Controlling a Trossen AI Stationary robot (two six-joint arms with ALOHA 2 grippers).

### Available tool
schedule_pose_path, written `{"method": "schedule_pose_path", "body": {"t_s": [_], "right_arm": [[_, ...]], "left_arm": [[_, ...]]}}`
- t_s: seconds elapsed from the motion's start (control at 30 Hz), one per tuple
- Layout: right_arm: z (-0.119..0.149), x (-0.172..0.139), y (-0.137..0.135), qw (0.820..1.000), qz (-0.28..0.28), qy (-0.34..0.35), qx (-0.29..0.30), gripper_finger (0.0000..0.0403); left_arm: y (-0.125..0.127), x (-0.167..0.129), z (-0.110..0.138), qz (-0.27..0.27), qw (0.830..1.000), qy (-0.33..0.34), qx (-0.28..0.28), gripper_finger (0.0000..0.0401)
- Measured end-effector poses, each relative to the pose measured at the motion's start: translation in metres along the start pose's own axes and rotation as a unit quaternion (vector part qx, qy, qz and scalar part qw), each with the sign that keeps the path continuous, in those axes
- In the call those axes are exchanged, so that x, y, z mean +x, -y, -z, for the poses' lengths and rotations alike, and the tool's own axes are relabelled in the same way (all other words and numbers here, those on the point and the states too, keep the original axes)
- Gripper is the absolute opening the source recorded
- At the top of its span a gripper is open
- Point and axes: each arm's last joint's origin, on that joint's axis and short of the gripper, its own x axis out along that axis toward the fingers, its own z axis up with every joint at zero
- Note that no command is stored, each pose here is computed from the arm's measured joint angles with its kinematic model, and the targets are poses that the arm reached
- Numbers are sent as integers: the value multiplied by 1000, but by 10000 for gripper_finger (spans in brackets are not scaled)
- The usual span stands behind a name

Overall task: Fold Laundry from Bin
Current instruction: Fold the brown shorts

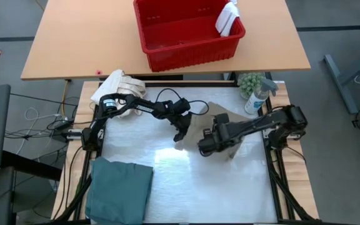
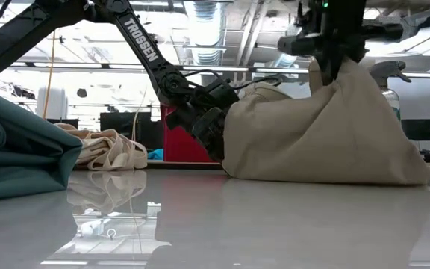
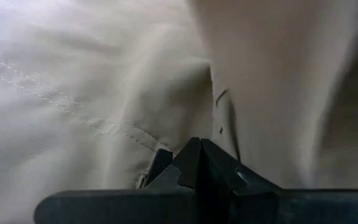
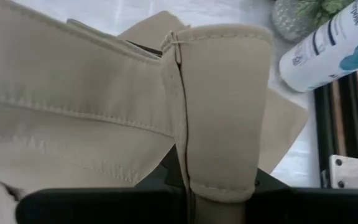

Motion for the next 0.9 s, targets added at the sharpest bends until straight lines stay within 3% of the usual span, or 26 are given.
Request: {"method": "schedule_pose_path", "body": {"t_s": [0.57,0.9], "right_arm": [[-4,61,17,993,115,-5,-31,67],[-16,82,24,988,151,13,-32,66]], "left_arm": [[1,0,-1,2,1000,4,-7,0],[11,8,-3,24,1000,3,-1,0]]}}
